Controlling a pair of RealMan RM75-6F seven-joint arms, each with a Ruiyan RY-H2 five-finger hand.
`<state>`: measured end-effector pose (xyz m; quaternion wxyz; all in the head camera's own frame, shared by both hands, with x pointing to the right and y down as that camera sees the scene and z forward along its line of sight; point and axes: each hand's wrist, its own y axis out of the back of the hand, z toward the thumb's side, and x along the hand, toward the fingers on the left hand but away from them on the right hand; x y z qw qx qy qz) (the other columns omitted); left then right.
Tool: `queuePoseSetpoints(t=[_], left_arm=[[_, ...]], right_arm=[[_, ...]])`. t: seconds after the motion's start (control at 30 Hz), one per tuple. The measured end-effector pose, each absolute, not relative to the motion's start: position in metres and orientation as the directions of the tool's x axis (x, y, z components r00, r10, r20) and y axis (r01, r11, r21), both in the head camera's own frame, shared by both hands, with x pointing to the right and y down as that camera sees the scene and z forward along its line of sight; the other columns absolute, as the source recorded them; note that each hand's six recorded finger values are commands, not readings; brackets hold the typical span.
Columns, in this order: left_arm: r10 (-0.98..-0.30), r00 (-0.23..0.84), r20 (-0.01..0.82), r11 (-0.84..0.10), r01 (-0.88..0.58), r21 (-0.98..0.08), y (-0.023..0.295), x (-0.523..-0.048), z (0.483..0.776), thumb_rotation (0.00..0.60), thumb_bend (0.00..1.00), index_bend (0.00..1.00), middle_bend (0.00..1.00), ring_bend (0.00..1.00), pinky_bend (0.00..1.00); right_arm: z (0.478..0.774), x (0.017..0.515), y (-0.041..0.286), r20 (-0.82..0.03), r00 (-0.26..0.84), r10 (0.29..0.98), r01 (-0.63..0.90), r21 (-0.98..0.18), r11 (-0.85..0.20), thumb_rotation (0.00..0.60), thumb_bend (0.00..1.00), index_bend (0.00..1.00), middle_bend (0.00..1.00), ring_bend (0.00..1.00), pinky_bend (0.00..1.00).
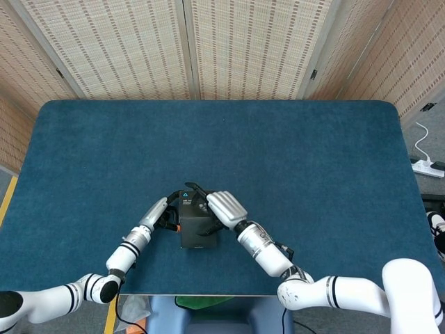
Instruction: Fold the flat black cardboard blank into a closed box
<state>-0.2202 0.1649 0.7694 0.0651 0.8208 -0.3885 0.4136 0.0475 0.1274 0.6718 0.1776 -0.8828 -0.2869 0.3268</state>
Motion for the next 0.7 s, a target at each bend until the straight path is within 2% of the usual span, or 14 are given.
queuePoseSetpoints(t=[0.2,0.33,0.7], left_arm=[[-0.569,0.343,0.747,-0.707,-0.669,-0.231,0.169,-0.220,0.768,0.600,0.22,0.12,0.26,0.68,0.93],[-0.563,0.344,0.751,-0.724,-0.643,-0.249,0.171,-0.221,0.766,0.600,0.22,0.01,0.19,0.68,0.92],[-0.576,0.352,0.738,-0.783,-0.497,-0.374,0.172,-0.230,0.756,0.600,0.22,0.00,0.04,0.64,0.93]], right_arm=[[0.687,0.045,0.136,-0.470,0.617,0.631,0.305,-0.597,-0.742,0.600,0.00,0.10,0.33,0.67,1.00],[0.691,0.046,0.140,-0.459,0.618,0.639,0.259,-0.648,-0.716,0.600,0.00,0.11,0.33,0.68,1.00],[0.697,0.050,0.145,-0.418,0.623,0.662,0.197,-0.735,-0.649,0.600,0.00,0.16,0.33,0.69,1.00]])
